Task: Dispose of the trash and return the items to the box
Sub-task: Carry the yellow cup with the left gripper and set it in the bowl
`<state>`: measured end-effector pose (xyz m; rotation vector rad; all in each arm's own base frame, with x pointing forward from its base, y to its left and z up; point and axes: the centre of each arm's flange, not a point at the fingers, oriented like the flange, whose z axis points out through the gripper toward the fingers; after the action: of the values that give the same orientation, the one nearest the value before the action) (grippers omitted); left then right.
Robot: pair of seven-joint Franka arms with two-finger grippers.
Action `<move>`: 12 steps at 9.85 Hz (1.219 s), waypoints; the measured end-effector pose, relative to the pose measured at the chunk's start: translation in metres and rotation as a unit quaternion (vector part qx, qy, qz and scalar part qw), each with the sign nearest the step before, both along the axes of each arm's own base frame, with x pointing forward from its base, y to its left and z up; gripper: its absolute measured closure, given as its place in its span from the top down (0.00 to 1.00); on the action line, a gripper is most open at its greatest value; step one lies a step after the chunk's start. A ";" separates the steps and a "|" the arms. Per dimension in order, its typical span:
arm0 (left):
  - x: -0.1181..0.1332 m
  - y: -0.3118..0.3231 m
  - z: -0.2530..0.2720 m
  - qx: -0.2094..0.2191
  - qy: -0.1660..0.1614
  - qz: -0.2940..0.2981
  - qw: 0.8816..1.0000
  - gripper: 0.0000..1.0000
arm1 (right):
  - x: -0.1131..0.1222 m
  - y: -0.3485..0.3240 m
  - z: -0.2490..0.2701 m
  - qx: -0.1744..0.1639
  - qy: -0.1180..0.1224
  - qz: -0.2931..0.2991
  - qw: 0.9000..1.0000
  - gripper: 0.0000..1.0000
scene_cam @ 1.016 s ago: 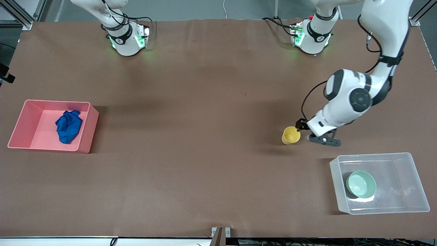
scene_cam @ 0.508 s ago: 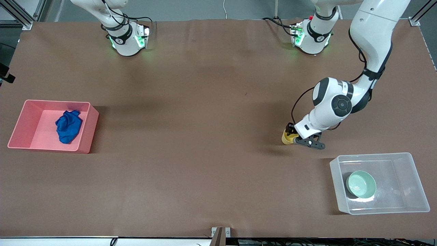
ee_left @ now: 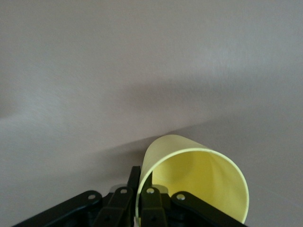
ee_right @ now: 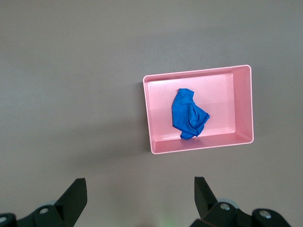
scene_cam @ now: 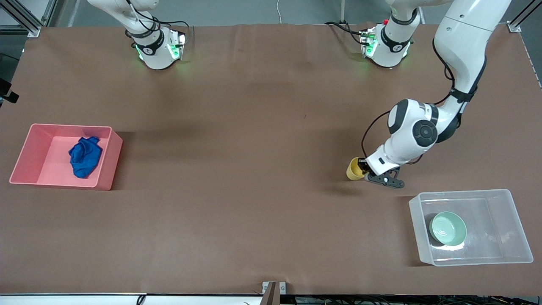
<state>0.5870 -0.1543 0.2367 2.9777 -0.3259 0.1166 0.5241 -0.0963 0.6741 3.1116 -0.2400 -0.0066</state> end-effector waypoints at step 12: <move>0.182 0.255 0.072 0.057 -0.072 0.005 0.996 0.03 | 0.000 -0.001 0.000 0.000 0.001 -0.001 1.000 1.00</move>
<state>0.7689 0.1010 0.3091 3.0915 -0.3440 0.3269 0.5238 -0.0975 0.6738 3.1114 -0.2433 -0.0084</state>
